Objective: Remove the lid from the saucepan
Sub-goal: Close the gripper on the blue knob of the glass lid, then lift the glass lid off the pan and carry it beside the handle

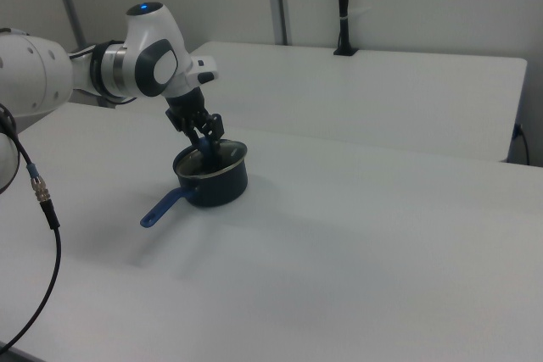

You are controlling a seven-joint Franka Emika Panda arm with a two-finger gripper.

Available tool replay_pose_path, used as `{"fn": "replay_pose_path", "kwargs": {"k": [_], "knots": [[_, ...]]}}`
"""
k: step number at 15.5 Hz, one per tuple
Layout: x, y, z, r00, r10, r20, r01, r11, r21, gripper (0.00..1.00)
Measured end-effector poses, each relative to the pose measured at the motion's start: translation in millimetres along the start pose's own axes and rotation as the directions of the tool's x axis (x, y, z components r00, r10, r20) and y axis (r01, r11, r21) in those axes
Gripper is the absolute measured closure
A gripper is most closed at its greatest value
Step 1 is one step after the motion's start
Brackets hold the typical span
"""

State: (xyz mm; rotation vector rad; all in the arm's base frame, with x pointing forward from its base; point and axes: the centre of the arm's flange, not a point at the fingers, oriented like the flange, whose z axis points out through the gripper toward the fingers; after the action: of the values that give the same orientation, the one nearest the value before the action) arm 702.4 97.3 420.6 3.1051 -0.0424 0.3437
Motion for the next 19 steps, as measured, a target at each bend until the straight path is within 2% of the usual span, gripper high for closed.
{"fn": "replay_pose_path", "kwargs": {"k": [1, 3, 4, 5, 9, 11, 16, 17, 19], "knots": [[0.0, 0.0, 0.1, 1.0, 0.0, 0.0, 0.0, 1.0, 0.0, 0.39], [0.3, 0.2, -0.3, 1.0, -0.005, -0.002, 0.005, 1.0, -0.005, 0.17], [0.7, 1.0, -0.9, 1.0, -0.028, -0.006, 0.028, 0.999, -0.022, 0.02], [1.0, 1.6, -1.1, 0.998, -0.058, -0.008, 0.058, 0.998, -0.036, 0.0], [1.1, 1.8, -1.0, 0.992, -0.123, -0.006, 0.123, 0.992, -0.042, 0.07], [0.9, 1.6, -0.1, 0.989, -0.145, -0.004, 0.145, 0.989, -0.042, 0.15], [0.8, 1.2, 1.8, 0.988, -0.156, -0.001, 0.156, 0.987, -0.042, 0.19], [0.8, 1.1, 1.8, 0.987, -0.158, -0.001, 0.158, 0.987, -0.042, 0.28], [0.9, 1.1, 1.6, 0.987, -0.159, -0.002, 0.159, 0.986, -0.042, 0.36]]}}
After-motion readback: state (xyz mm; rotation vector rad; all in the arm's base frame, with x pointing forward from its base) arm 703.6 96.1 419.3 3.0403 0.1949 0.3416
